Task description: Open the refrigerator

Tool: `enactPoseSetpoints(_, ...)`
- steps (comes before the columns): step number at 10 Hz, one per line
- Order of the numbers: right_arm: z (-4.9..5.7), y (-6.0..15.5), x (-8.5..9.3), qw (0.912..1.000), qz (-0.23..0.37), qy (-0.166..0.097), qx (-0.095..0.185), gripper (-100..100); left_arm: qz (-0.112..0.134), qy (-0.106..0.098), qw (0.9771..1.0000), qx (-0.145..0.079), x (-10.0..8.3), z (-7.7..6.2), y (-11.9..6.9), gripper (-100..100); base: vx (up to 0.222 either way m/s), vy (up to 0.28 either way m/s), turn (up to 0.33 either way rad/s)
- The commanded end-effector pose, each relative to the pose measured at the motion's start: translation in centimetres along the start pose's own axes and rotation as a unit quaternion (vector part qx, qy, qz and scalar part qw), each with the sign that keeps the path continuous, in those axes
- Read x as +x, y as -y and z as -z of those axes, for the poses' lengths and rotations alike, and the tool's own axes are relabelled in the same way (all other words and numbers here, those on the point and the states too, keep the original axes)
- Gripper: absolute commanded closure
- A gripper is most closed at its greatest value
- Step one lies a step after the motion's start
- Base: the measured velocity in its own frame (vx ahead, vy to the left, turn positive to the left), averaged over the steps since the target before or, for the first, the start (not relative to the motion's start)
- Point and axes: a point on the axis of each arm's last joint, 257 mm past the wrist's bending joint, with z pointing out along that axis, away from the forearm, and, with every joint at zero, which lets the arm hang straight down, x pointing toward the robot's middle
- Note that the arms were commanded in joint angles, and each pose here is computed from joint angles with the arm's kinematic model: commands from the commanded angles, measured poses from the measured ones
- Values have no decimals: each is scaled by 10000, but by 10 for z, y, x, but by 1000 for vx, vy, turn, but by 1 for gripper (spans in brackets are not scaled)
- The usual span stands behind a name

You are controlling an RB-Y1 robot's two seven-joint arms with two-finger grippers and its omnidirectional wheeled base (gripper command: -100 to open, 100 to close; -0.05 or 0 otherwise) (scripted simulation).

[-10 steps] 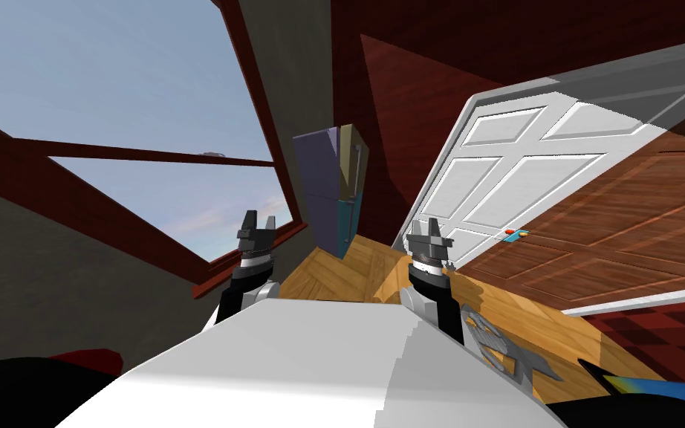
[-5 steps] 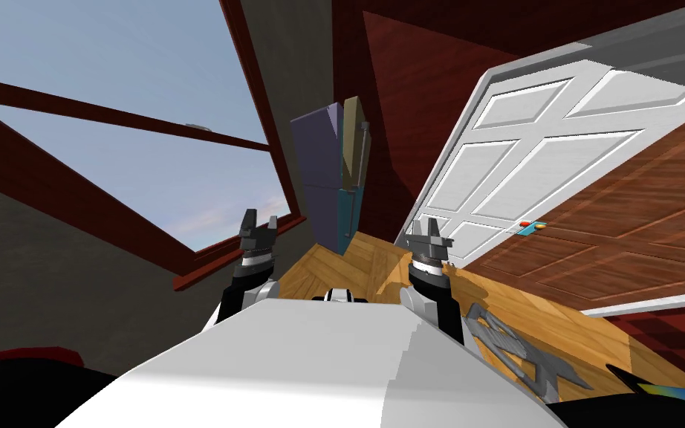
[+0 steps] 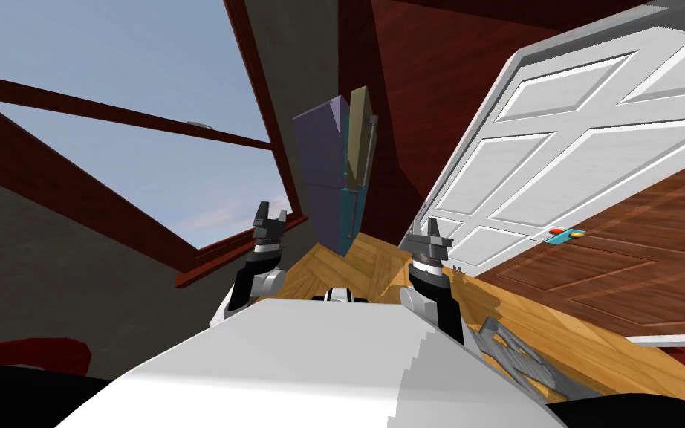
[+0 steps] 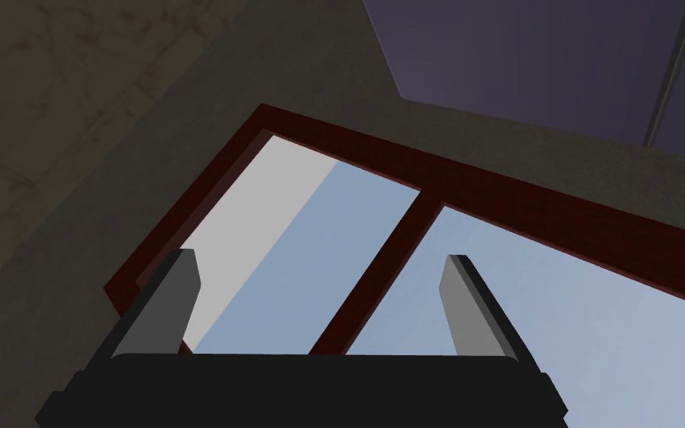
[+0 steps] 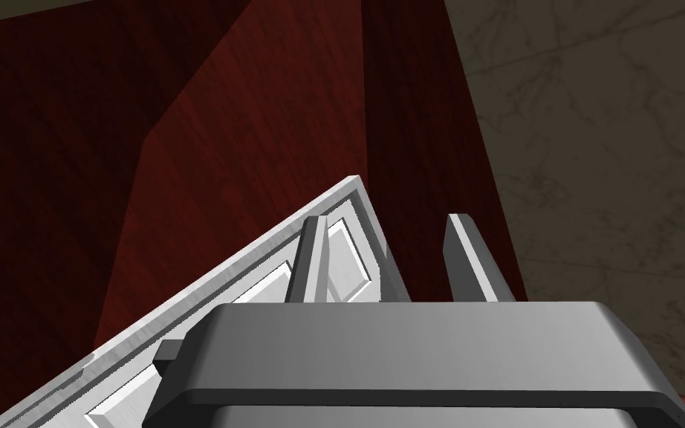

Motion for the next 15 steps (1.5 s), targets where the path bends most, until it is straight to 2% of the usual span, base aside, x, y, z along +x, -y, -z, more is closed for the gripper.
enactPoseSetpoints(1,0,0,0,10000,0,0,0,0,204,-89,9997,46,8,-17,-4,-100,46,-23,55)
enactPoseSetpoints(2,0,0,0,10000,0,0,0,0,353,-149,9992,-65,14,-24,-14,-100,56,-29,104)
enactPoseSetpoints(3,0,0,0,10000,0,0,0,0,383,-164,9991,41,17,-31,-9,-100,50,-29,56)
enactPoseSetpoints(4,0,0,0,10000,0,0,0,0,539,-227,9982,-97,23,-38,-19,-100,57,-32,101)
enactPoseSetpoints(5,0,0,0,10000,0,0,0,0,574,-248,9980,32,26,-45,-12,-100,53,-37,70)
enactPoseSetpoints(6,0,0,0,10000,0,0,0,0,734,-315,9967,-125,33,-53,-24,-100,67,-54,128)
enactPoseSetpoints(7,0,0,0,10000,0,0,0,0,772,-343,9964,12,36,-61,-16,-100,61,-39,78)
enactPoseSetpoints(8,0,0,0,10000,0,0,0,0,928,-412,9947,-183,44,-67,-29,-100,67,-34,120)
enactPoseSetpoints(9,0,0,0,10000,0,0,0,0,966,-445,9943,-45,48,-76,-20,-100,57,-32,77)
enactPoseSetpoints(10,0,0,0,10000,0,0,0,0,1126,-523,9920,-227,56,-82,-33,-100,67,-32,155)
enactPoseSetpoints(12,0,0,0,10000,0,0,0,0,1182,-581,9913,-25,62,-96,-18,-100,43,-30,26)
enactPoseSetpoints(13,0,0,0,10000,0,0,0,0,1344,-676,9884,-204,72,-104,-29,-100,53,-30,140)
enactPoseSetpoints(15,0,0,0,10000,0,0,0,0,1383,-727,9877,-54,77,-114,-18,-100,41,-28,41)
